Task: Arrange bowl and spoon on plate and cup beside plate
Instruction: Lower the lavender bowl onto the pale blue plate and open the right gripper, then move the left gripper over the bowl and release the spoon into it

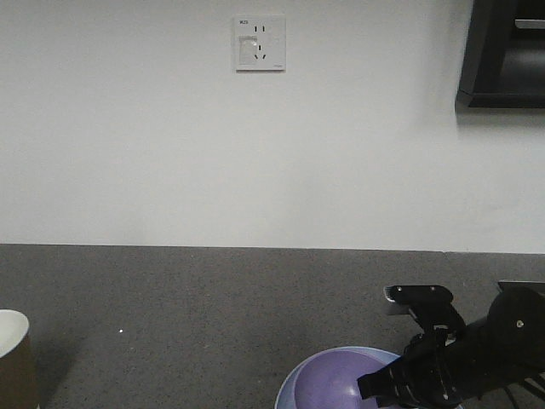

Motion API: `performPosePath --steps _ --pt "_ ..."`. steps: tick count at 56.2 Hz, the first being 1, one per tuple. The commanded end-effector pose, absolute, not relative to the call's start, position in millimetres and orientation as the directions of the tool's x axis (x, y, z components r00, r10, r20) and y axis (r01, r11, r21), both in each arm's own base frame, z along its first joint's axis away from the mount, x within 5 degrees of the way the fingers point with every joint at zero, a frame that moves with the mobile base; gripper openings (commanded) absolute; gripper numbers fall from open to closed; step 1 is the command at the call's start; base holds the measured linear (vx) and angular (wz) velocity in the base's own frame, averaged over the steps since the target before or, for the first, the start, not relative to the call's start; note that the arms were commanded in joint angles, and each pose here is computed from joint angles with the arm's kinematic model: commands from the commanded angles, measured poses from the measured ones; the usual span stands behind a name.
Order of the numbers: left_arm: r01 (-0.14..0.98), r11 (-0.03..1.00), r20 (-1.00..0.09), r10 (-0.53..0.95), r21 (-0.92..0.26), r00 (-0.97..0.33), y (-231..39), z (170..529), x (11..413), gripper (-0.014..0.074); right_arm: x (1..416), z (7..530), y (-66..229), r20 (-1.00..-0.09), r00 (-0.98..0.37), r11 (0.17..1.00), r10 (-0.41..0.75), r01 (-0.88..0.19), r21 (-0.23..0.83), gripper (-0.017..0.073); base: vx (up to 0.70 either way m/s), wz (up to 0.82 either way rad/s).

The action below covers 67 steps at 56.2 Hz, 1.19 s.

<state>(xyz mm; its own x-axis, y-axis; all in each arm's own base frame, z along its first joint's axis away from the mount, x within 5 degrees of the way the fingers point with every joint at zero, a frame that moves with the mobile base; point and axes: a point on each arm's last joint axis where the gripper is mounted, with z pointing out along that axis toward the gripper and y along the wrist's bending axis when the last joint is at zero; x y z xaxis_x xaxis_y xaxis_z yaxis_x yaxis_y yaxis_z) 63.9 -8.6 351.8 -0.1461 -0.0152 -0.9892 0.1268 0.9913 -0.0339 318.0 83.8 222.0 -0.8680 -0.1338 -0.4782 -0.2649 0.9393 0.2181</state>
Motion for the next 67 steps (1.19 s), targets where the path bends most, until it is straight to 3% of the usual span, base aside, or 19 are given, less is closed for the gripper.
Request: performPosePath --steps 1,16,22,28,34,38,48,55,67 --pt "0.140 0.989 -0.998 -0.040 -0.048 -0.054 -9.4 366.0 63.8 -0.0006 322.0 239.5 83.1 -0.546 -0.829 0.939 -0.124 -0.275 0.205 0.0236 0.00 0.00" --pt "0.140 0.989 -0.997 -0.040 -0.048 -0.059 -9.4 365.5 63.7 -0.0006 319.7 248.7 82.3 -0.577 -0.807 0.939 -0.122 -0.283 0.197 0.0554 0.00 0.00" --pt "0.140 0.989 -0.997 -0.039 -0.048 -0.062 -9.4 365.3 63.7 -0.0006 313.4 265.3 80.9 -0.622 -0.774 0.937 -0.121 -0.297 0.186 0.0606 0.00 0.00" --pt "0.141 0.989 -0.997 -0.042 -0.050 -0.062 -9.5 365.3 63.7 -0.0006 299.3 291.4 77.7 -0.677 -0.724 0.933 -0.132 -0.321 0.161 0.0598 0.00 0.00" --pt "0.150 0.986 -0.995 -0.063 -0.075 -0.081 -10.8 364.9 65.5 -0.0005 279.4 319.6 73.4 -0.731 -0.666 0.929 -0.148 -0.347 0.128 0.0543 0.00 0.00" --pt "0.161 0.983 -0.989 -0.068 -0.089 -0.131 -13.1 364.7 70.9 -0.0004 261.8 341.8 68.5 -0.779 -0.605 0.929 -0.163 -0.360 0.085 0.0453 0.00 0.00" --pt "0.303 0.952 -0.957 0.134 0.053 -0.256 -27.2 383.0 98.3 -0.0003 219.2 383.7 54.6 -0.862 -0.452 0.929 -0.231 -0.366 -0.057 -0.0017 0.00 0.00" --pt "0.435 0.900 -0.936 0.184 0.037 -0.300 -43.5 401.9 131.6 -0.0001 200.2 397.9 50.3 -0.889 -0.406 0.933 -0.214 -0.354 -0.063 -0.0015 0.00 0.00" --pt "0.640 0.754 -0.875 0.202 -0.148 -0.440 -82.1 402.7 210.3 0.0000 183.1 404.0 47.1 -0.886 -0.404 0.930 -0.226 -0.361 -0.073 -0.0010 0.00 0.00"
